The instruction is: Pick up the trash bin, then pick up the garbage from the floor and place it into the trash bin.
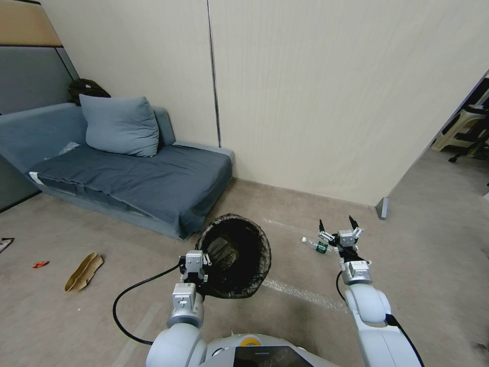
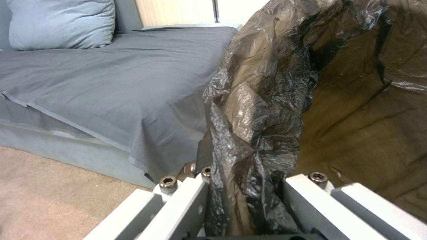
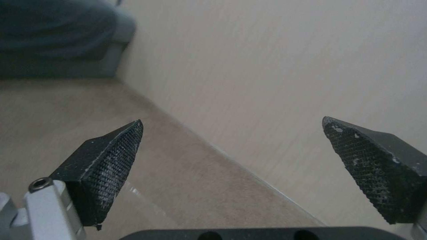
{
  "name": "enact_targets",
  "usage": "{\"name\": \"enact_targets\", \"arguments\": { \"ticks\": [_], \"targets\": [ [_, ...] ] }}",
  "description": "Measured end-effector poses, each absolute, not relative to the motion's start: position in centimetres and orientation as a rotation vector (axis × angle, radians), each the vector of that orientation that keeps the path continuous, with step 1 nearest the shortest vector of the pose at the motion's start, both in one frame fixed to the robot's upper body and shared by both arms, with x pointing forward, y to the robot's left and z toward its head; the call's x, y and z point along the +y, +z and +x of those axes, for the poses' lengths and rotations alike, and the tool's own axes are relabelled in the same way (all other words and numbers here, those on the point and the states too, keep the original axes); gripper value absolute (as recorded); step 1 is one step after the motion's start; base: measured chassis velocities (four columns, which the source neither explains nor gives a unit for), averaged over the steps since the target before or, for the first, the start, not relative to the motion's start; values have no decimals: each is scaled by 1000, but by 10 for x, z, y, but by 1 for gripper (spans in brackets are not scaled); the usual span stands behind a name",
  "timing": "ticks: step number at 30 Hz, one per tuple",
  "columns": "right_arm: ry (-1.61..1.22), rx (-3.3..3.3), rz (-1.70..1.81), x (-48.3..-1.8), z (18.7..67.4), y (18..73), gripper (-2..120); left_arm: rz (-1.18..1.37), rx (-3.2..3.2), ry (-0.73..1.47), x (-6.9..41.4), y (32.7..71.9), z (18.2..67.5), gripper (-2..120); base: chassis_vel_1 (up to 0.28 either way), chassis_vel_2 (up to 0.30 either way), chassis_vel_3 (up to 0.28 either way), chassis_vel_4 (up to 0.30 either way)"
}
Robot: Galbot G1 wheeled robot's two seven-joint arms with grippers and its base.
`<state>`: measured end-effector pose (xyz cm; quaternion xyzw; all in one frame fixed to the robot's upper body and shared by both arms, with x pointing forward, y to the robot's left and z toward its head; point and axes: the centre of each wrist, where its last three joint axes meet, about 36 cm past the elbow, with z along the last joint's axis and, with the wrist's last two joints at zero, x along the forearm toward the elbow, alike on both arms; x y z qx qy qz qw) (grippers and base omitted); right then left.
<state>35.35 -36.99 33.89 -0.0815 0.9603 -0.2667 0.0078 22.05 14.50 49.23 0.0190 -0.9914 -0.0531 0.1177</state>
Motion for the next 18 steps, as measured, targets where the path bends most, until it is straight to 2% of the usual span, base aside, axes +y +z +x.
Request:
{"name": "enact_targets", "arguments": {
  "ticks": [4,18],
  "targets": [
    [-944,2991,-396,-393,360,324,100,50,-2904,-158,144,492,220,1,0,0,0,0],
    [-992,2985,-543,-405,362,309,100,46,-2904,-169,142,490,220,1,0,0,0,0]
  ]
}}
